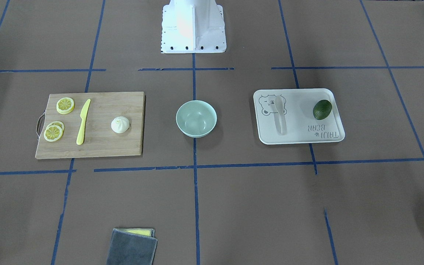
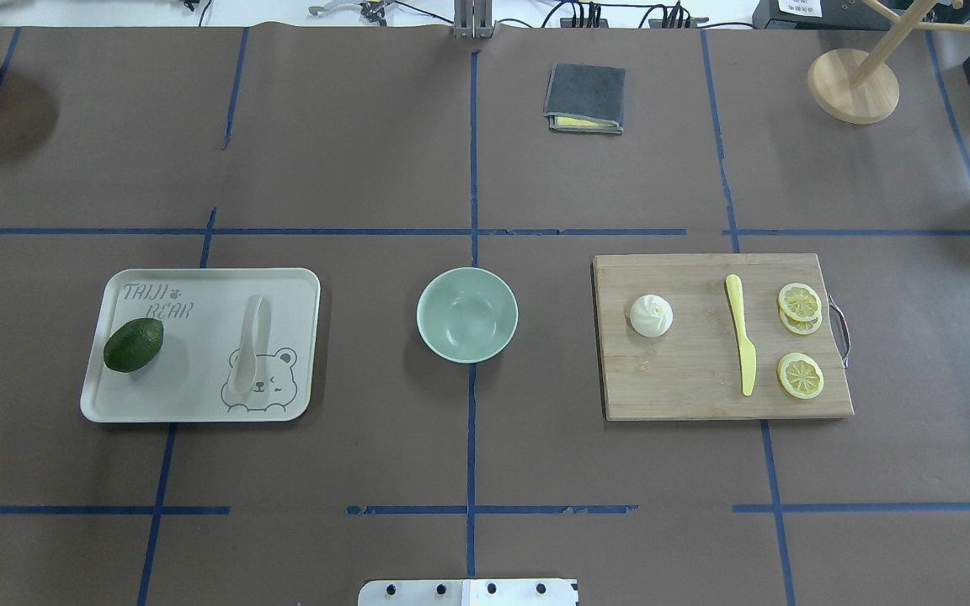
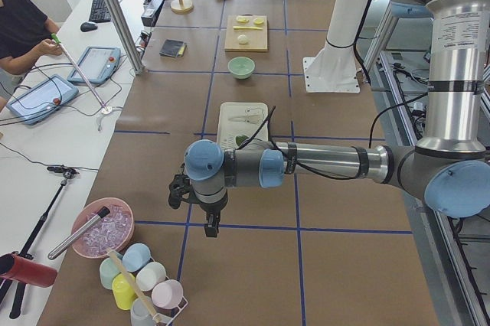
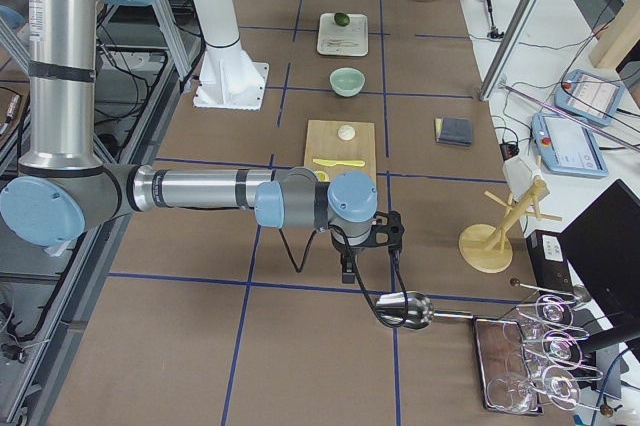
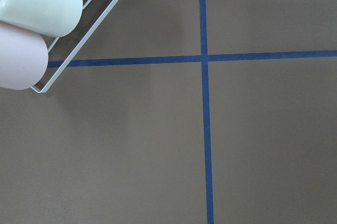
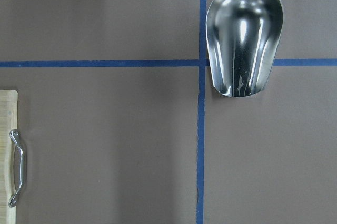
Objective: Put spoon and bun in bowl
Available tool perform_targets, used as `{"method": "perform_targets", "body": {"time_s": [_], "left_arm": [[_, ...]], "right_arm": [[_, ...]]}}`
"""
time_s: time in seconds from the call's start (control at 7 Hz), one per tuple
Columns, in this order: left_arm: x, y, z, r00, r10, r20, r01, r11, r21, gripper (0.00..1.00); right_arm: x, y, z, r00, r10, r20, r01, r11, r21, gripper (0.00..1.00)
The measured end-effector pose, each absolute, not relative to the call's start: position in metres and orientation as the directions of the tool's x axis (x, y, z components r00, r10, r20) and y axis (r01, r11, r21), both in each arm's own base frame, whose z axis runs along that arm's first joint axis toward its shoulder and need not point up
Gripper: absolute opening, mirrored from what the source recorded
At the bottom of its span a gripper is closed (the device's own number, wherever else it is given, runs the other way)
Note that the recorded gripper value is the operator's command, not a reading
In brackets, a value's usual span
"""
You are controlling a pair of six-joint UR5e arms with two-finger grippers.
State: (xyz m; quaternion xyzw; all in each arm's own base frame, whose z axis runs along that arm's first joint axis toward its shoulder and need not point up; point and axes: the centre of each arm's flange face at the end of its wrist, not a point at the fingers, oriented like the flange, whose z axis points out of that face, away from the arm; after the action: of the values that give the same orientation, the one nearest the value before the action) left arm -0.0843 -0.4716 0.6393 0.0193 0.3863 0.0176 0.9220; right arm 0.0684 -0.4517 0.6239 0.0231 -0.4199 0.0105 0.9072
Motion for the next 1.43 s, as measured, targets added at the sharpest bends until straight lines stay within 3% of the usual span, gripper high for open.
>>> {"method": "perform_targets", "body": {"time_s": [0.43, 0.86, 1.43], "left_arm": [[-0.084, -0.475, 0.628, 0.702, 0.07, -0.709, -0.019, 0.997, 0.079, 1.0], [-0.063, -0.496, 0.549, 0.701, 0.221, -0.678, -0.031, 0.959, 0.282, 1.0], [0.082, -0.489, 0.449, 0.602, 0.186, -0.777, 0.06, 0.959, 0.276, 1.0]], "right_arm": [[0.069, -0.452, 0.622, 0.648, 0.007, 0.762, -0.048, 0.998, 0.031, 1.0], [0.067, -0.469, 0.592, 0.642, -0.044, 0.765, -0.047, 0.994, 0.097, 1.0], [0.031, -0.504, 0.524, 0.615, -0.095, 0.783, -0.041, 0.987, 0.153, 1.0]]}}
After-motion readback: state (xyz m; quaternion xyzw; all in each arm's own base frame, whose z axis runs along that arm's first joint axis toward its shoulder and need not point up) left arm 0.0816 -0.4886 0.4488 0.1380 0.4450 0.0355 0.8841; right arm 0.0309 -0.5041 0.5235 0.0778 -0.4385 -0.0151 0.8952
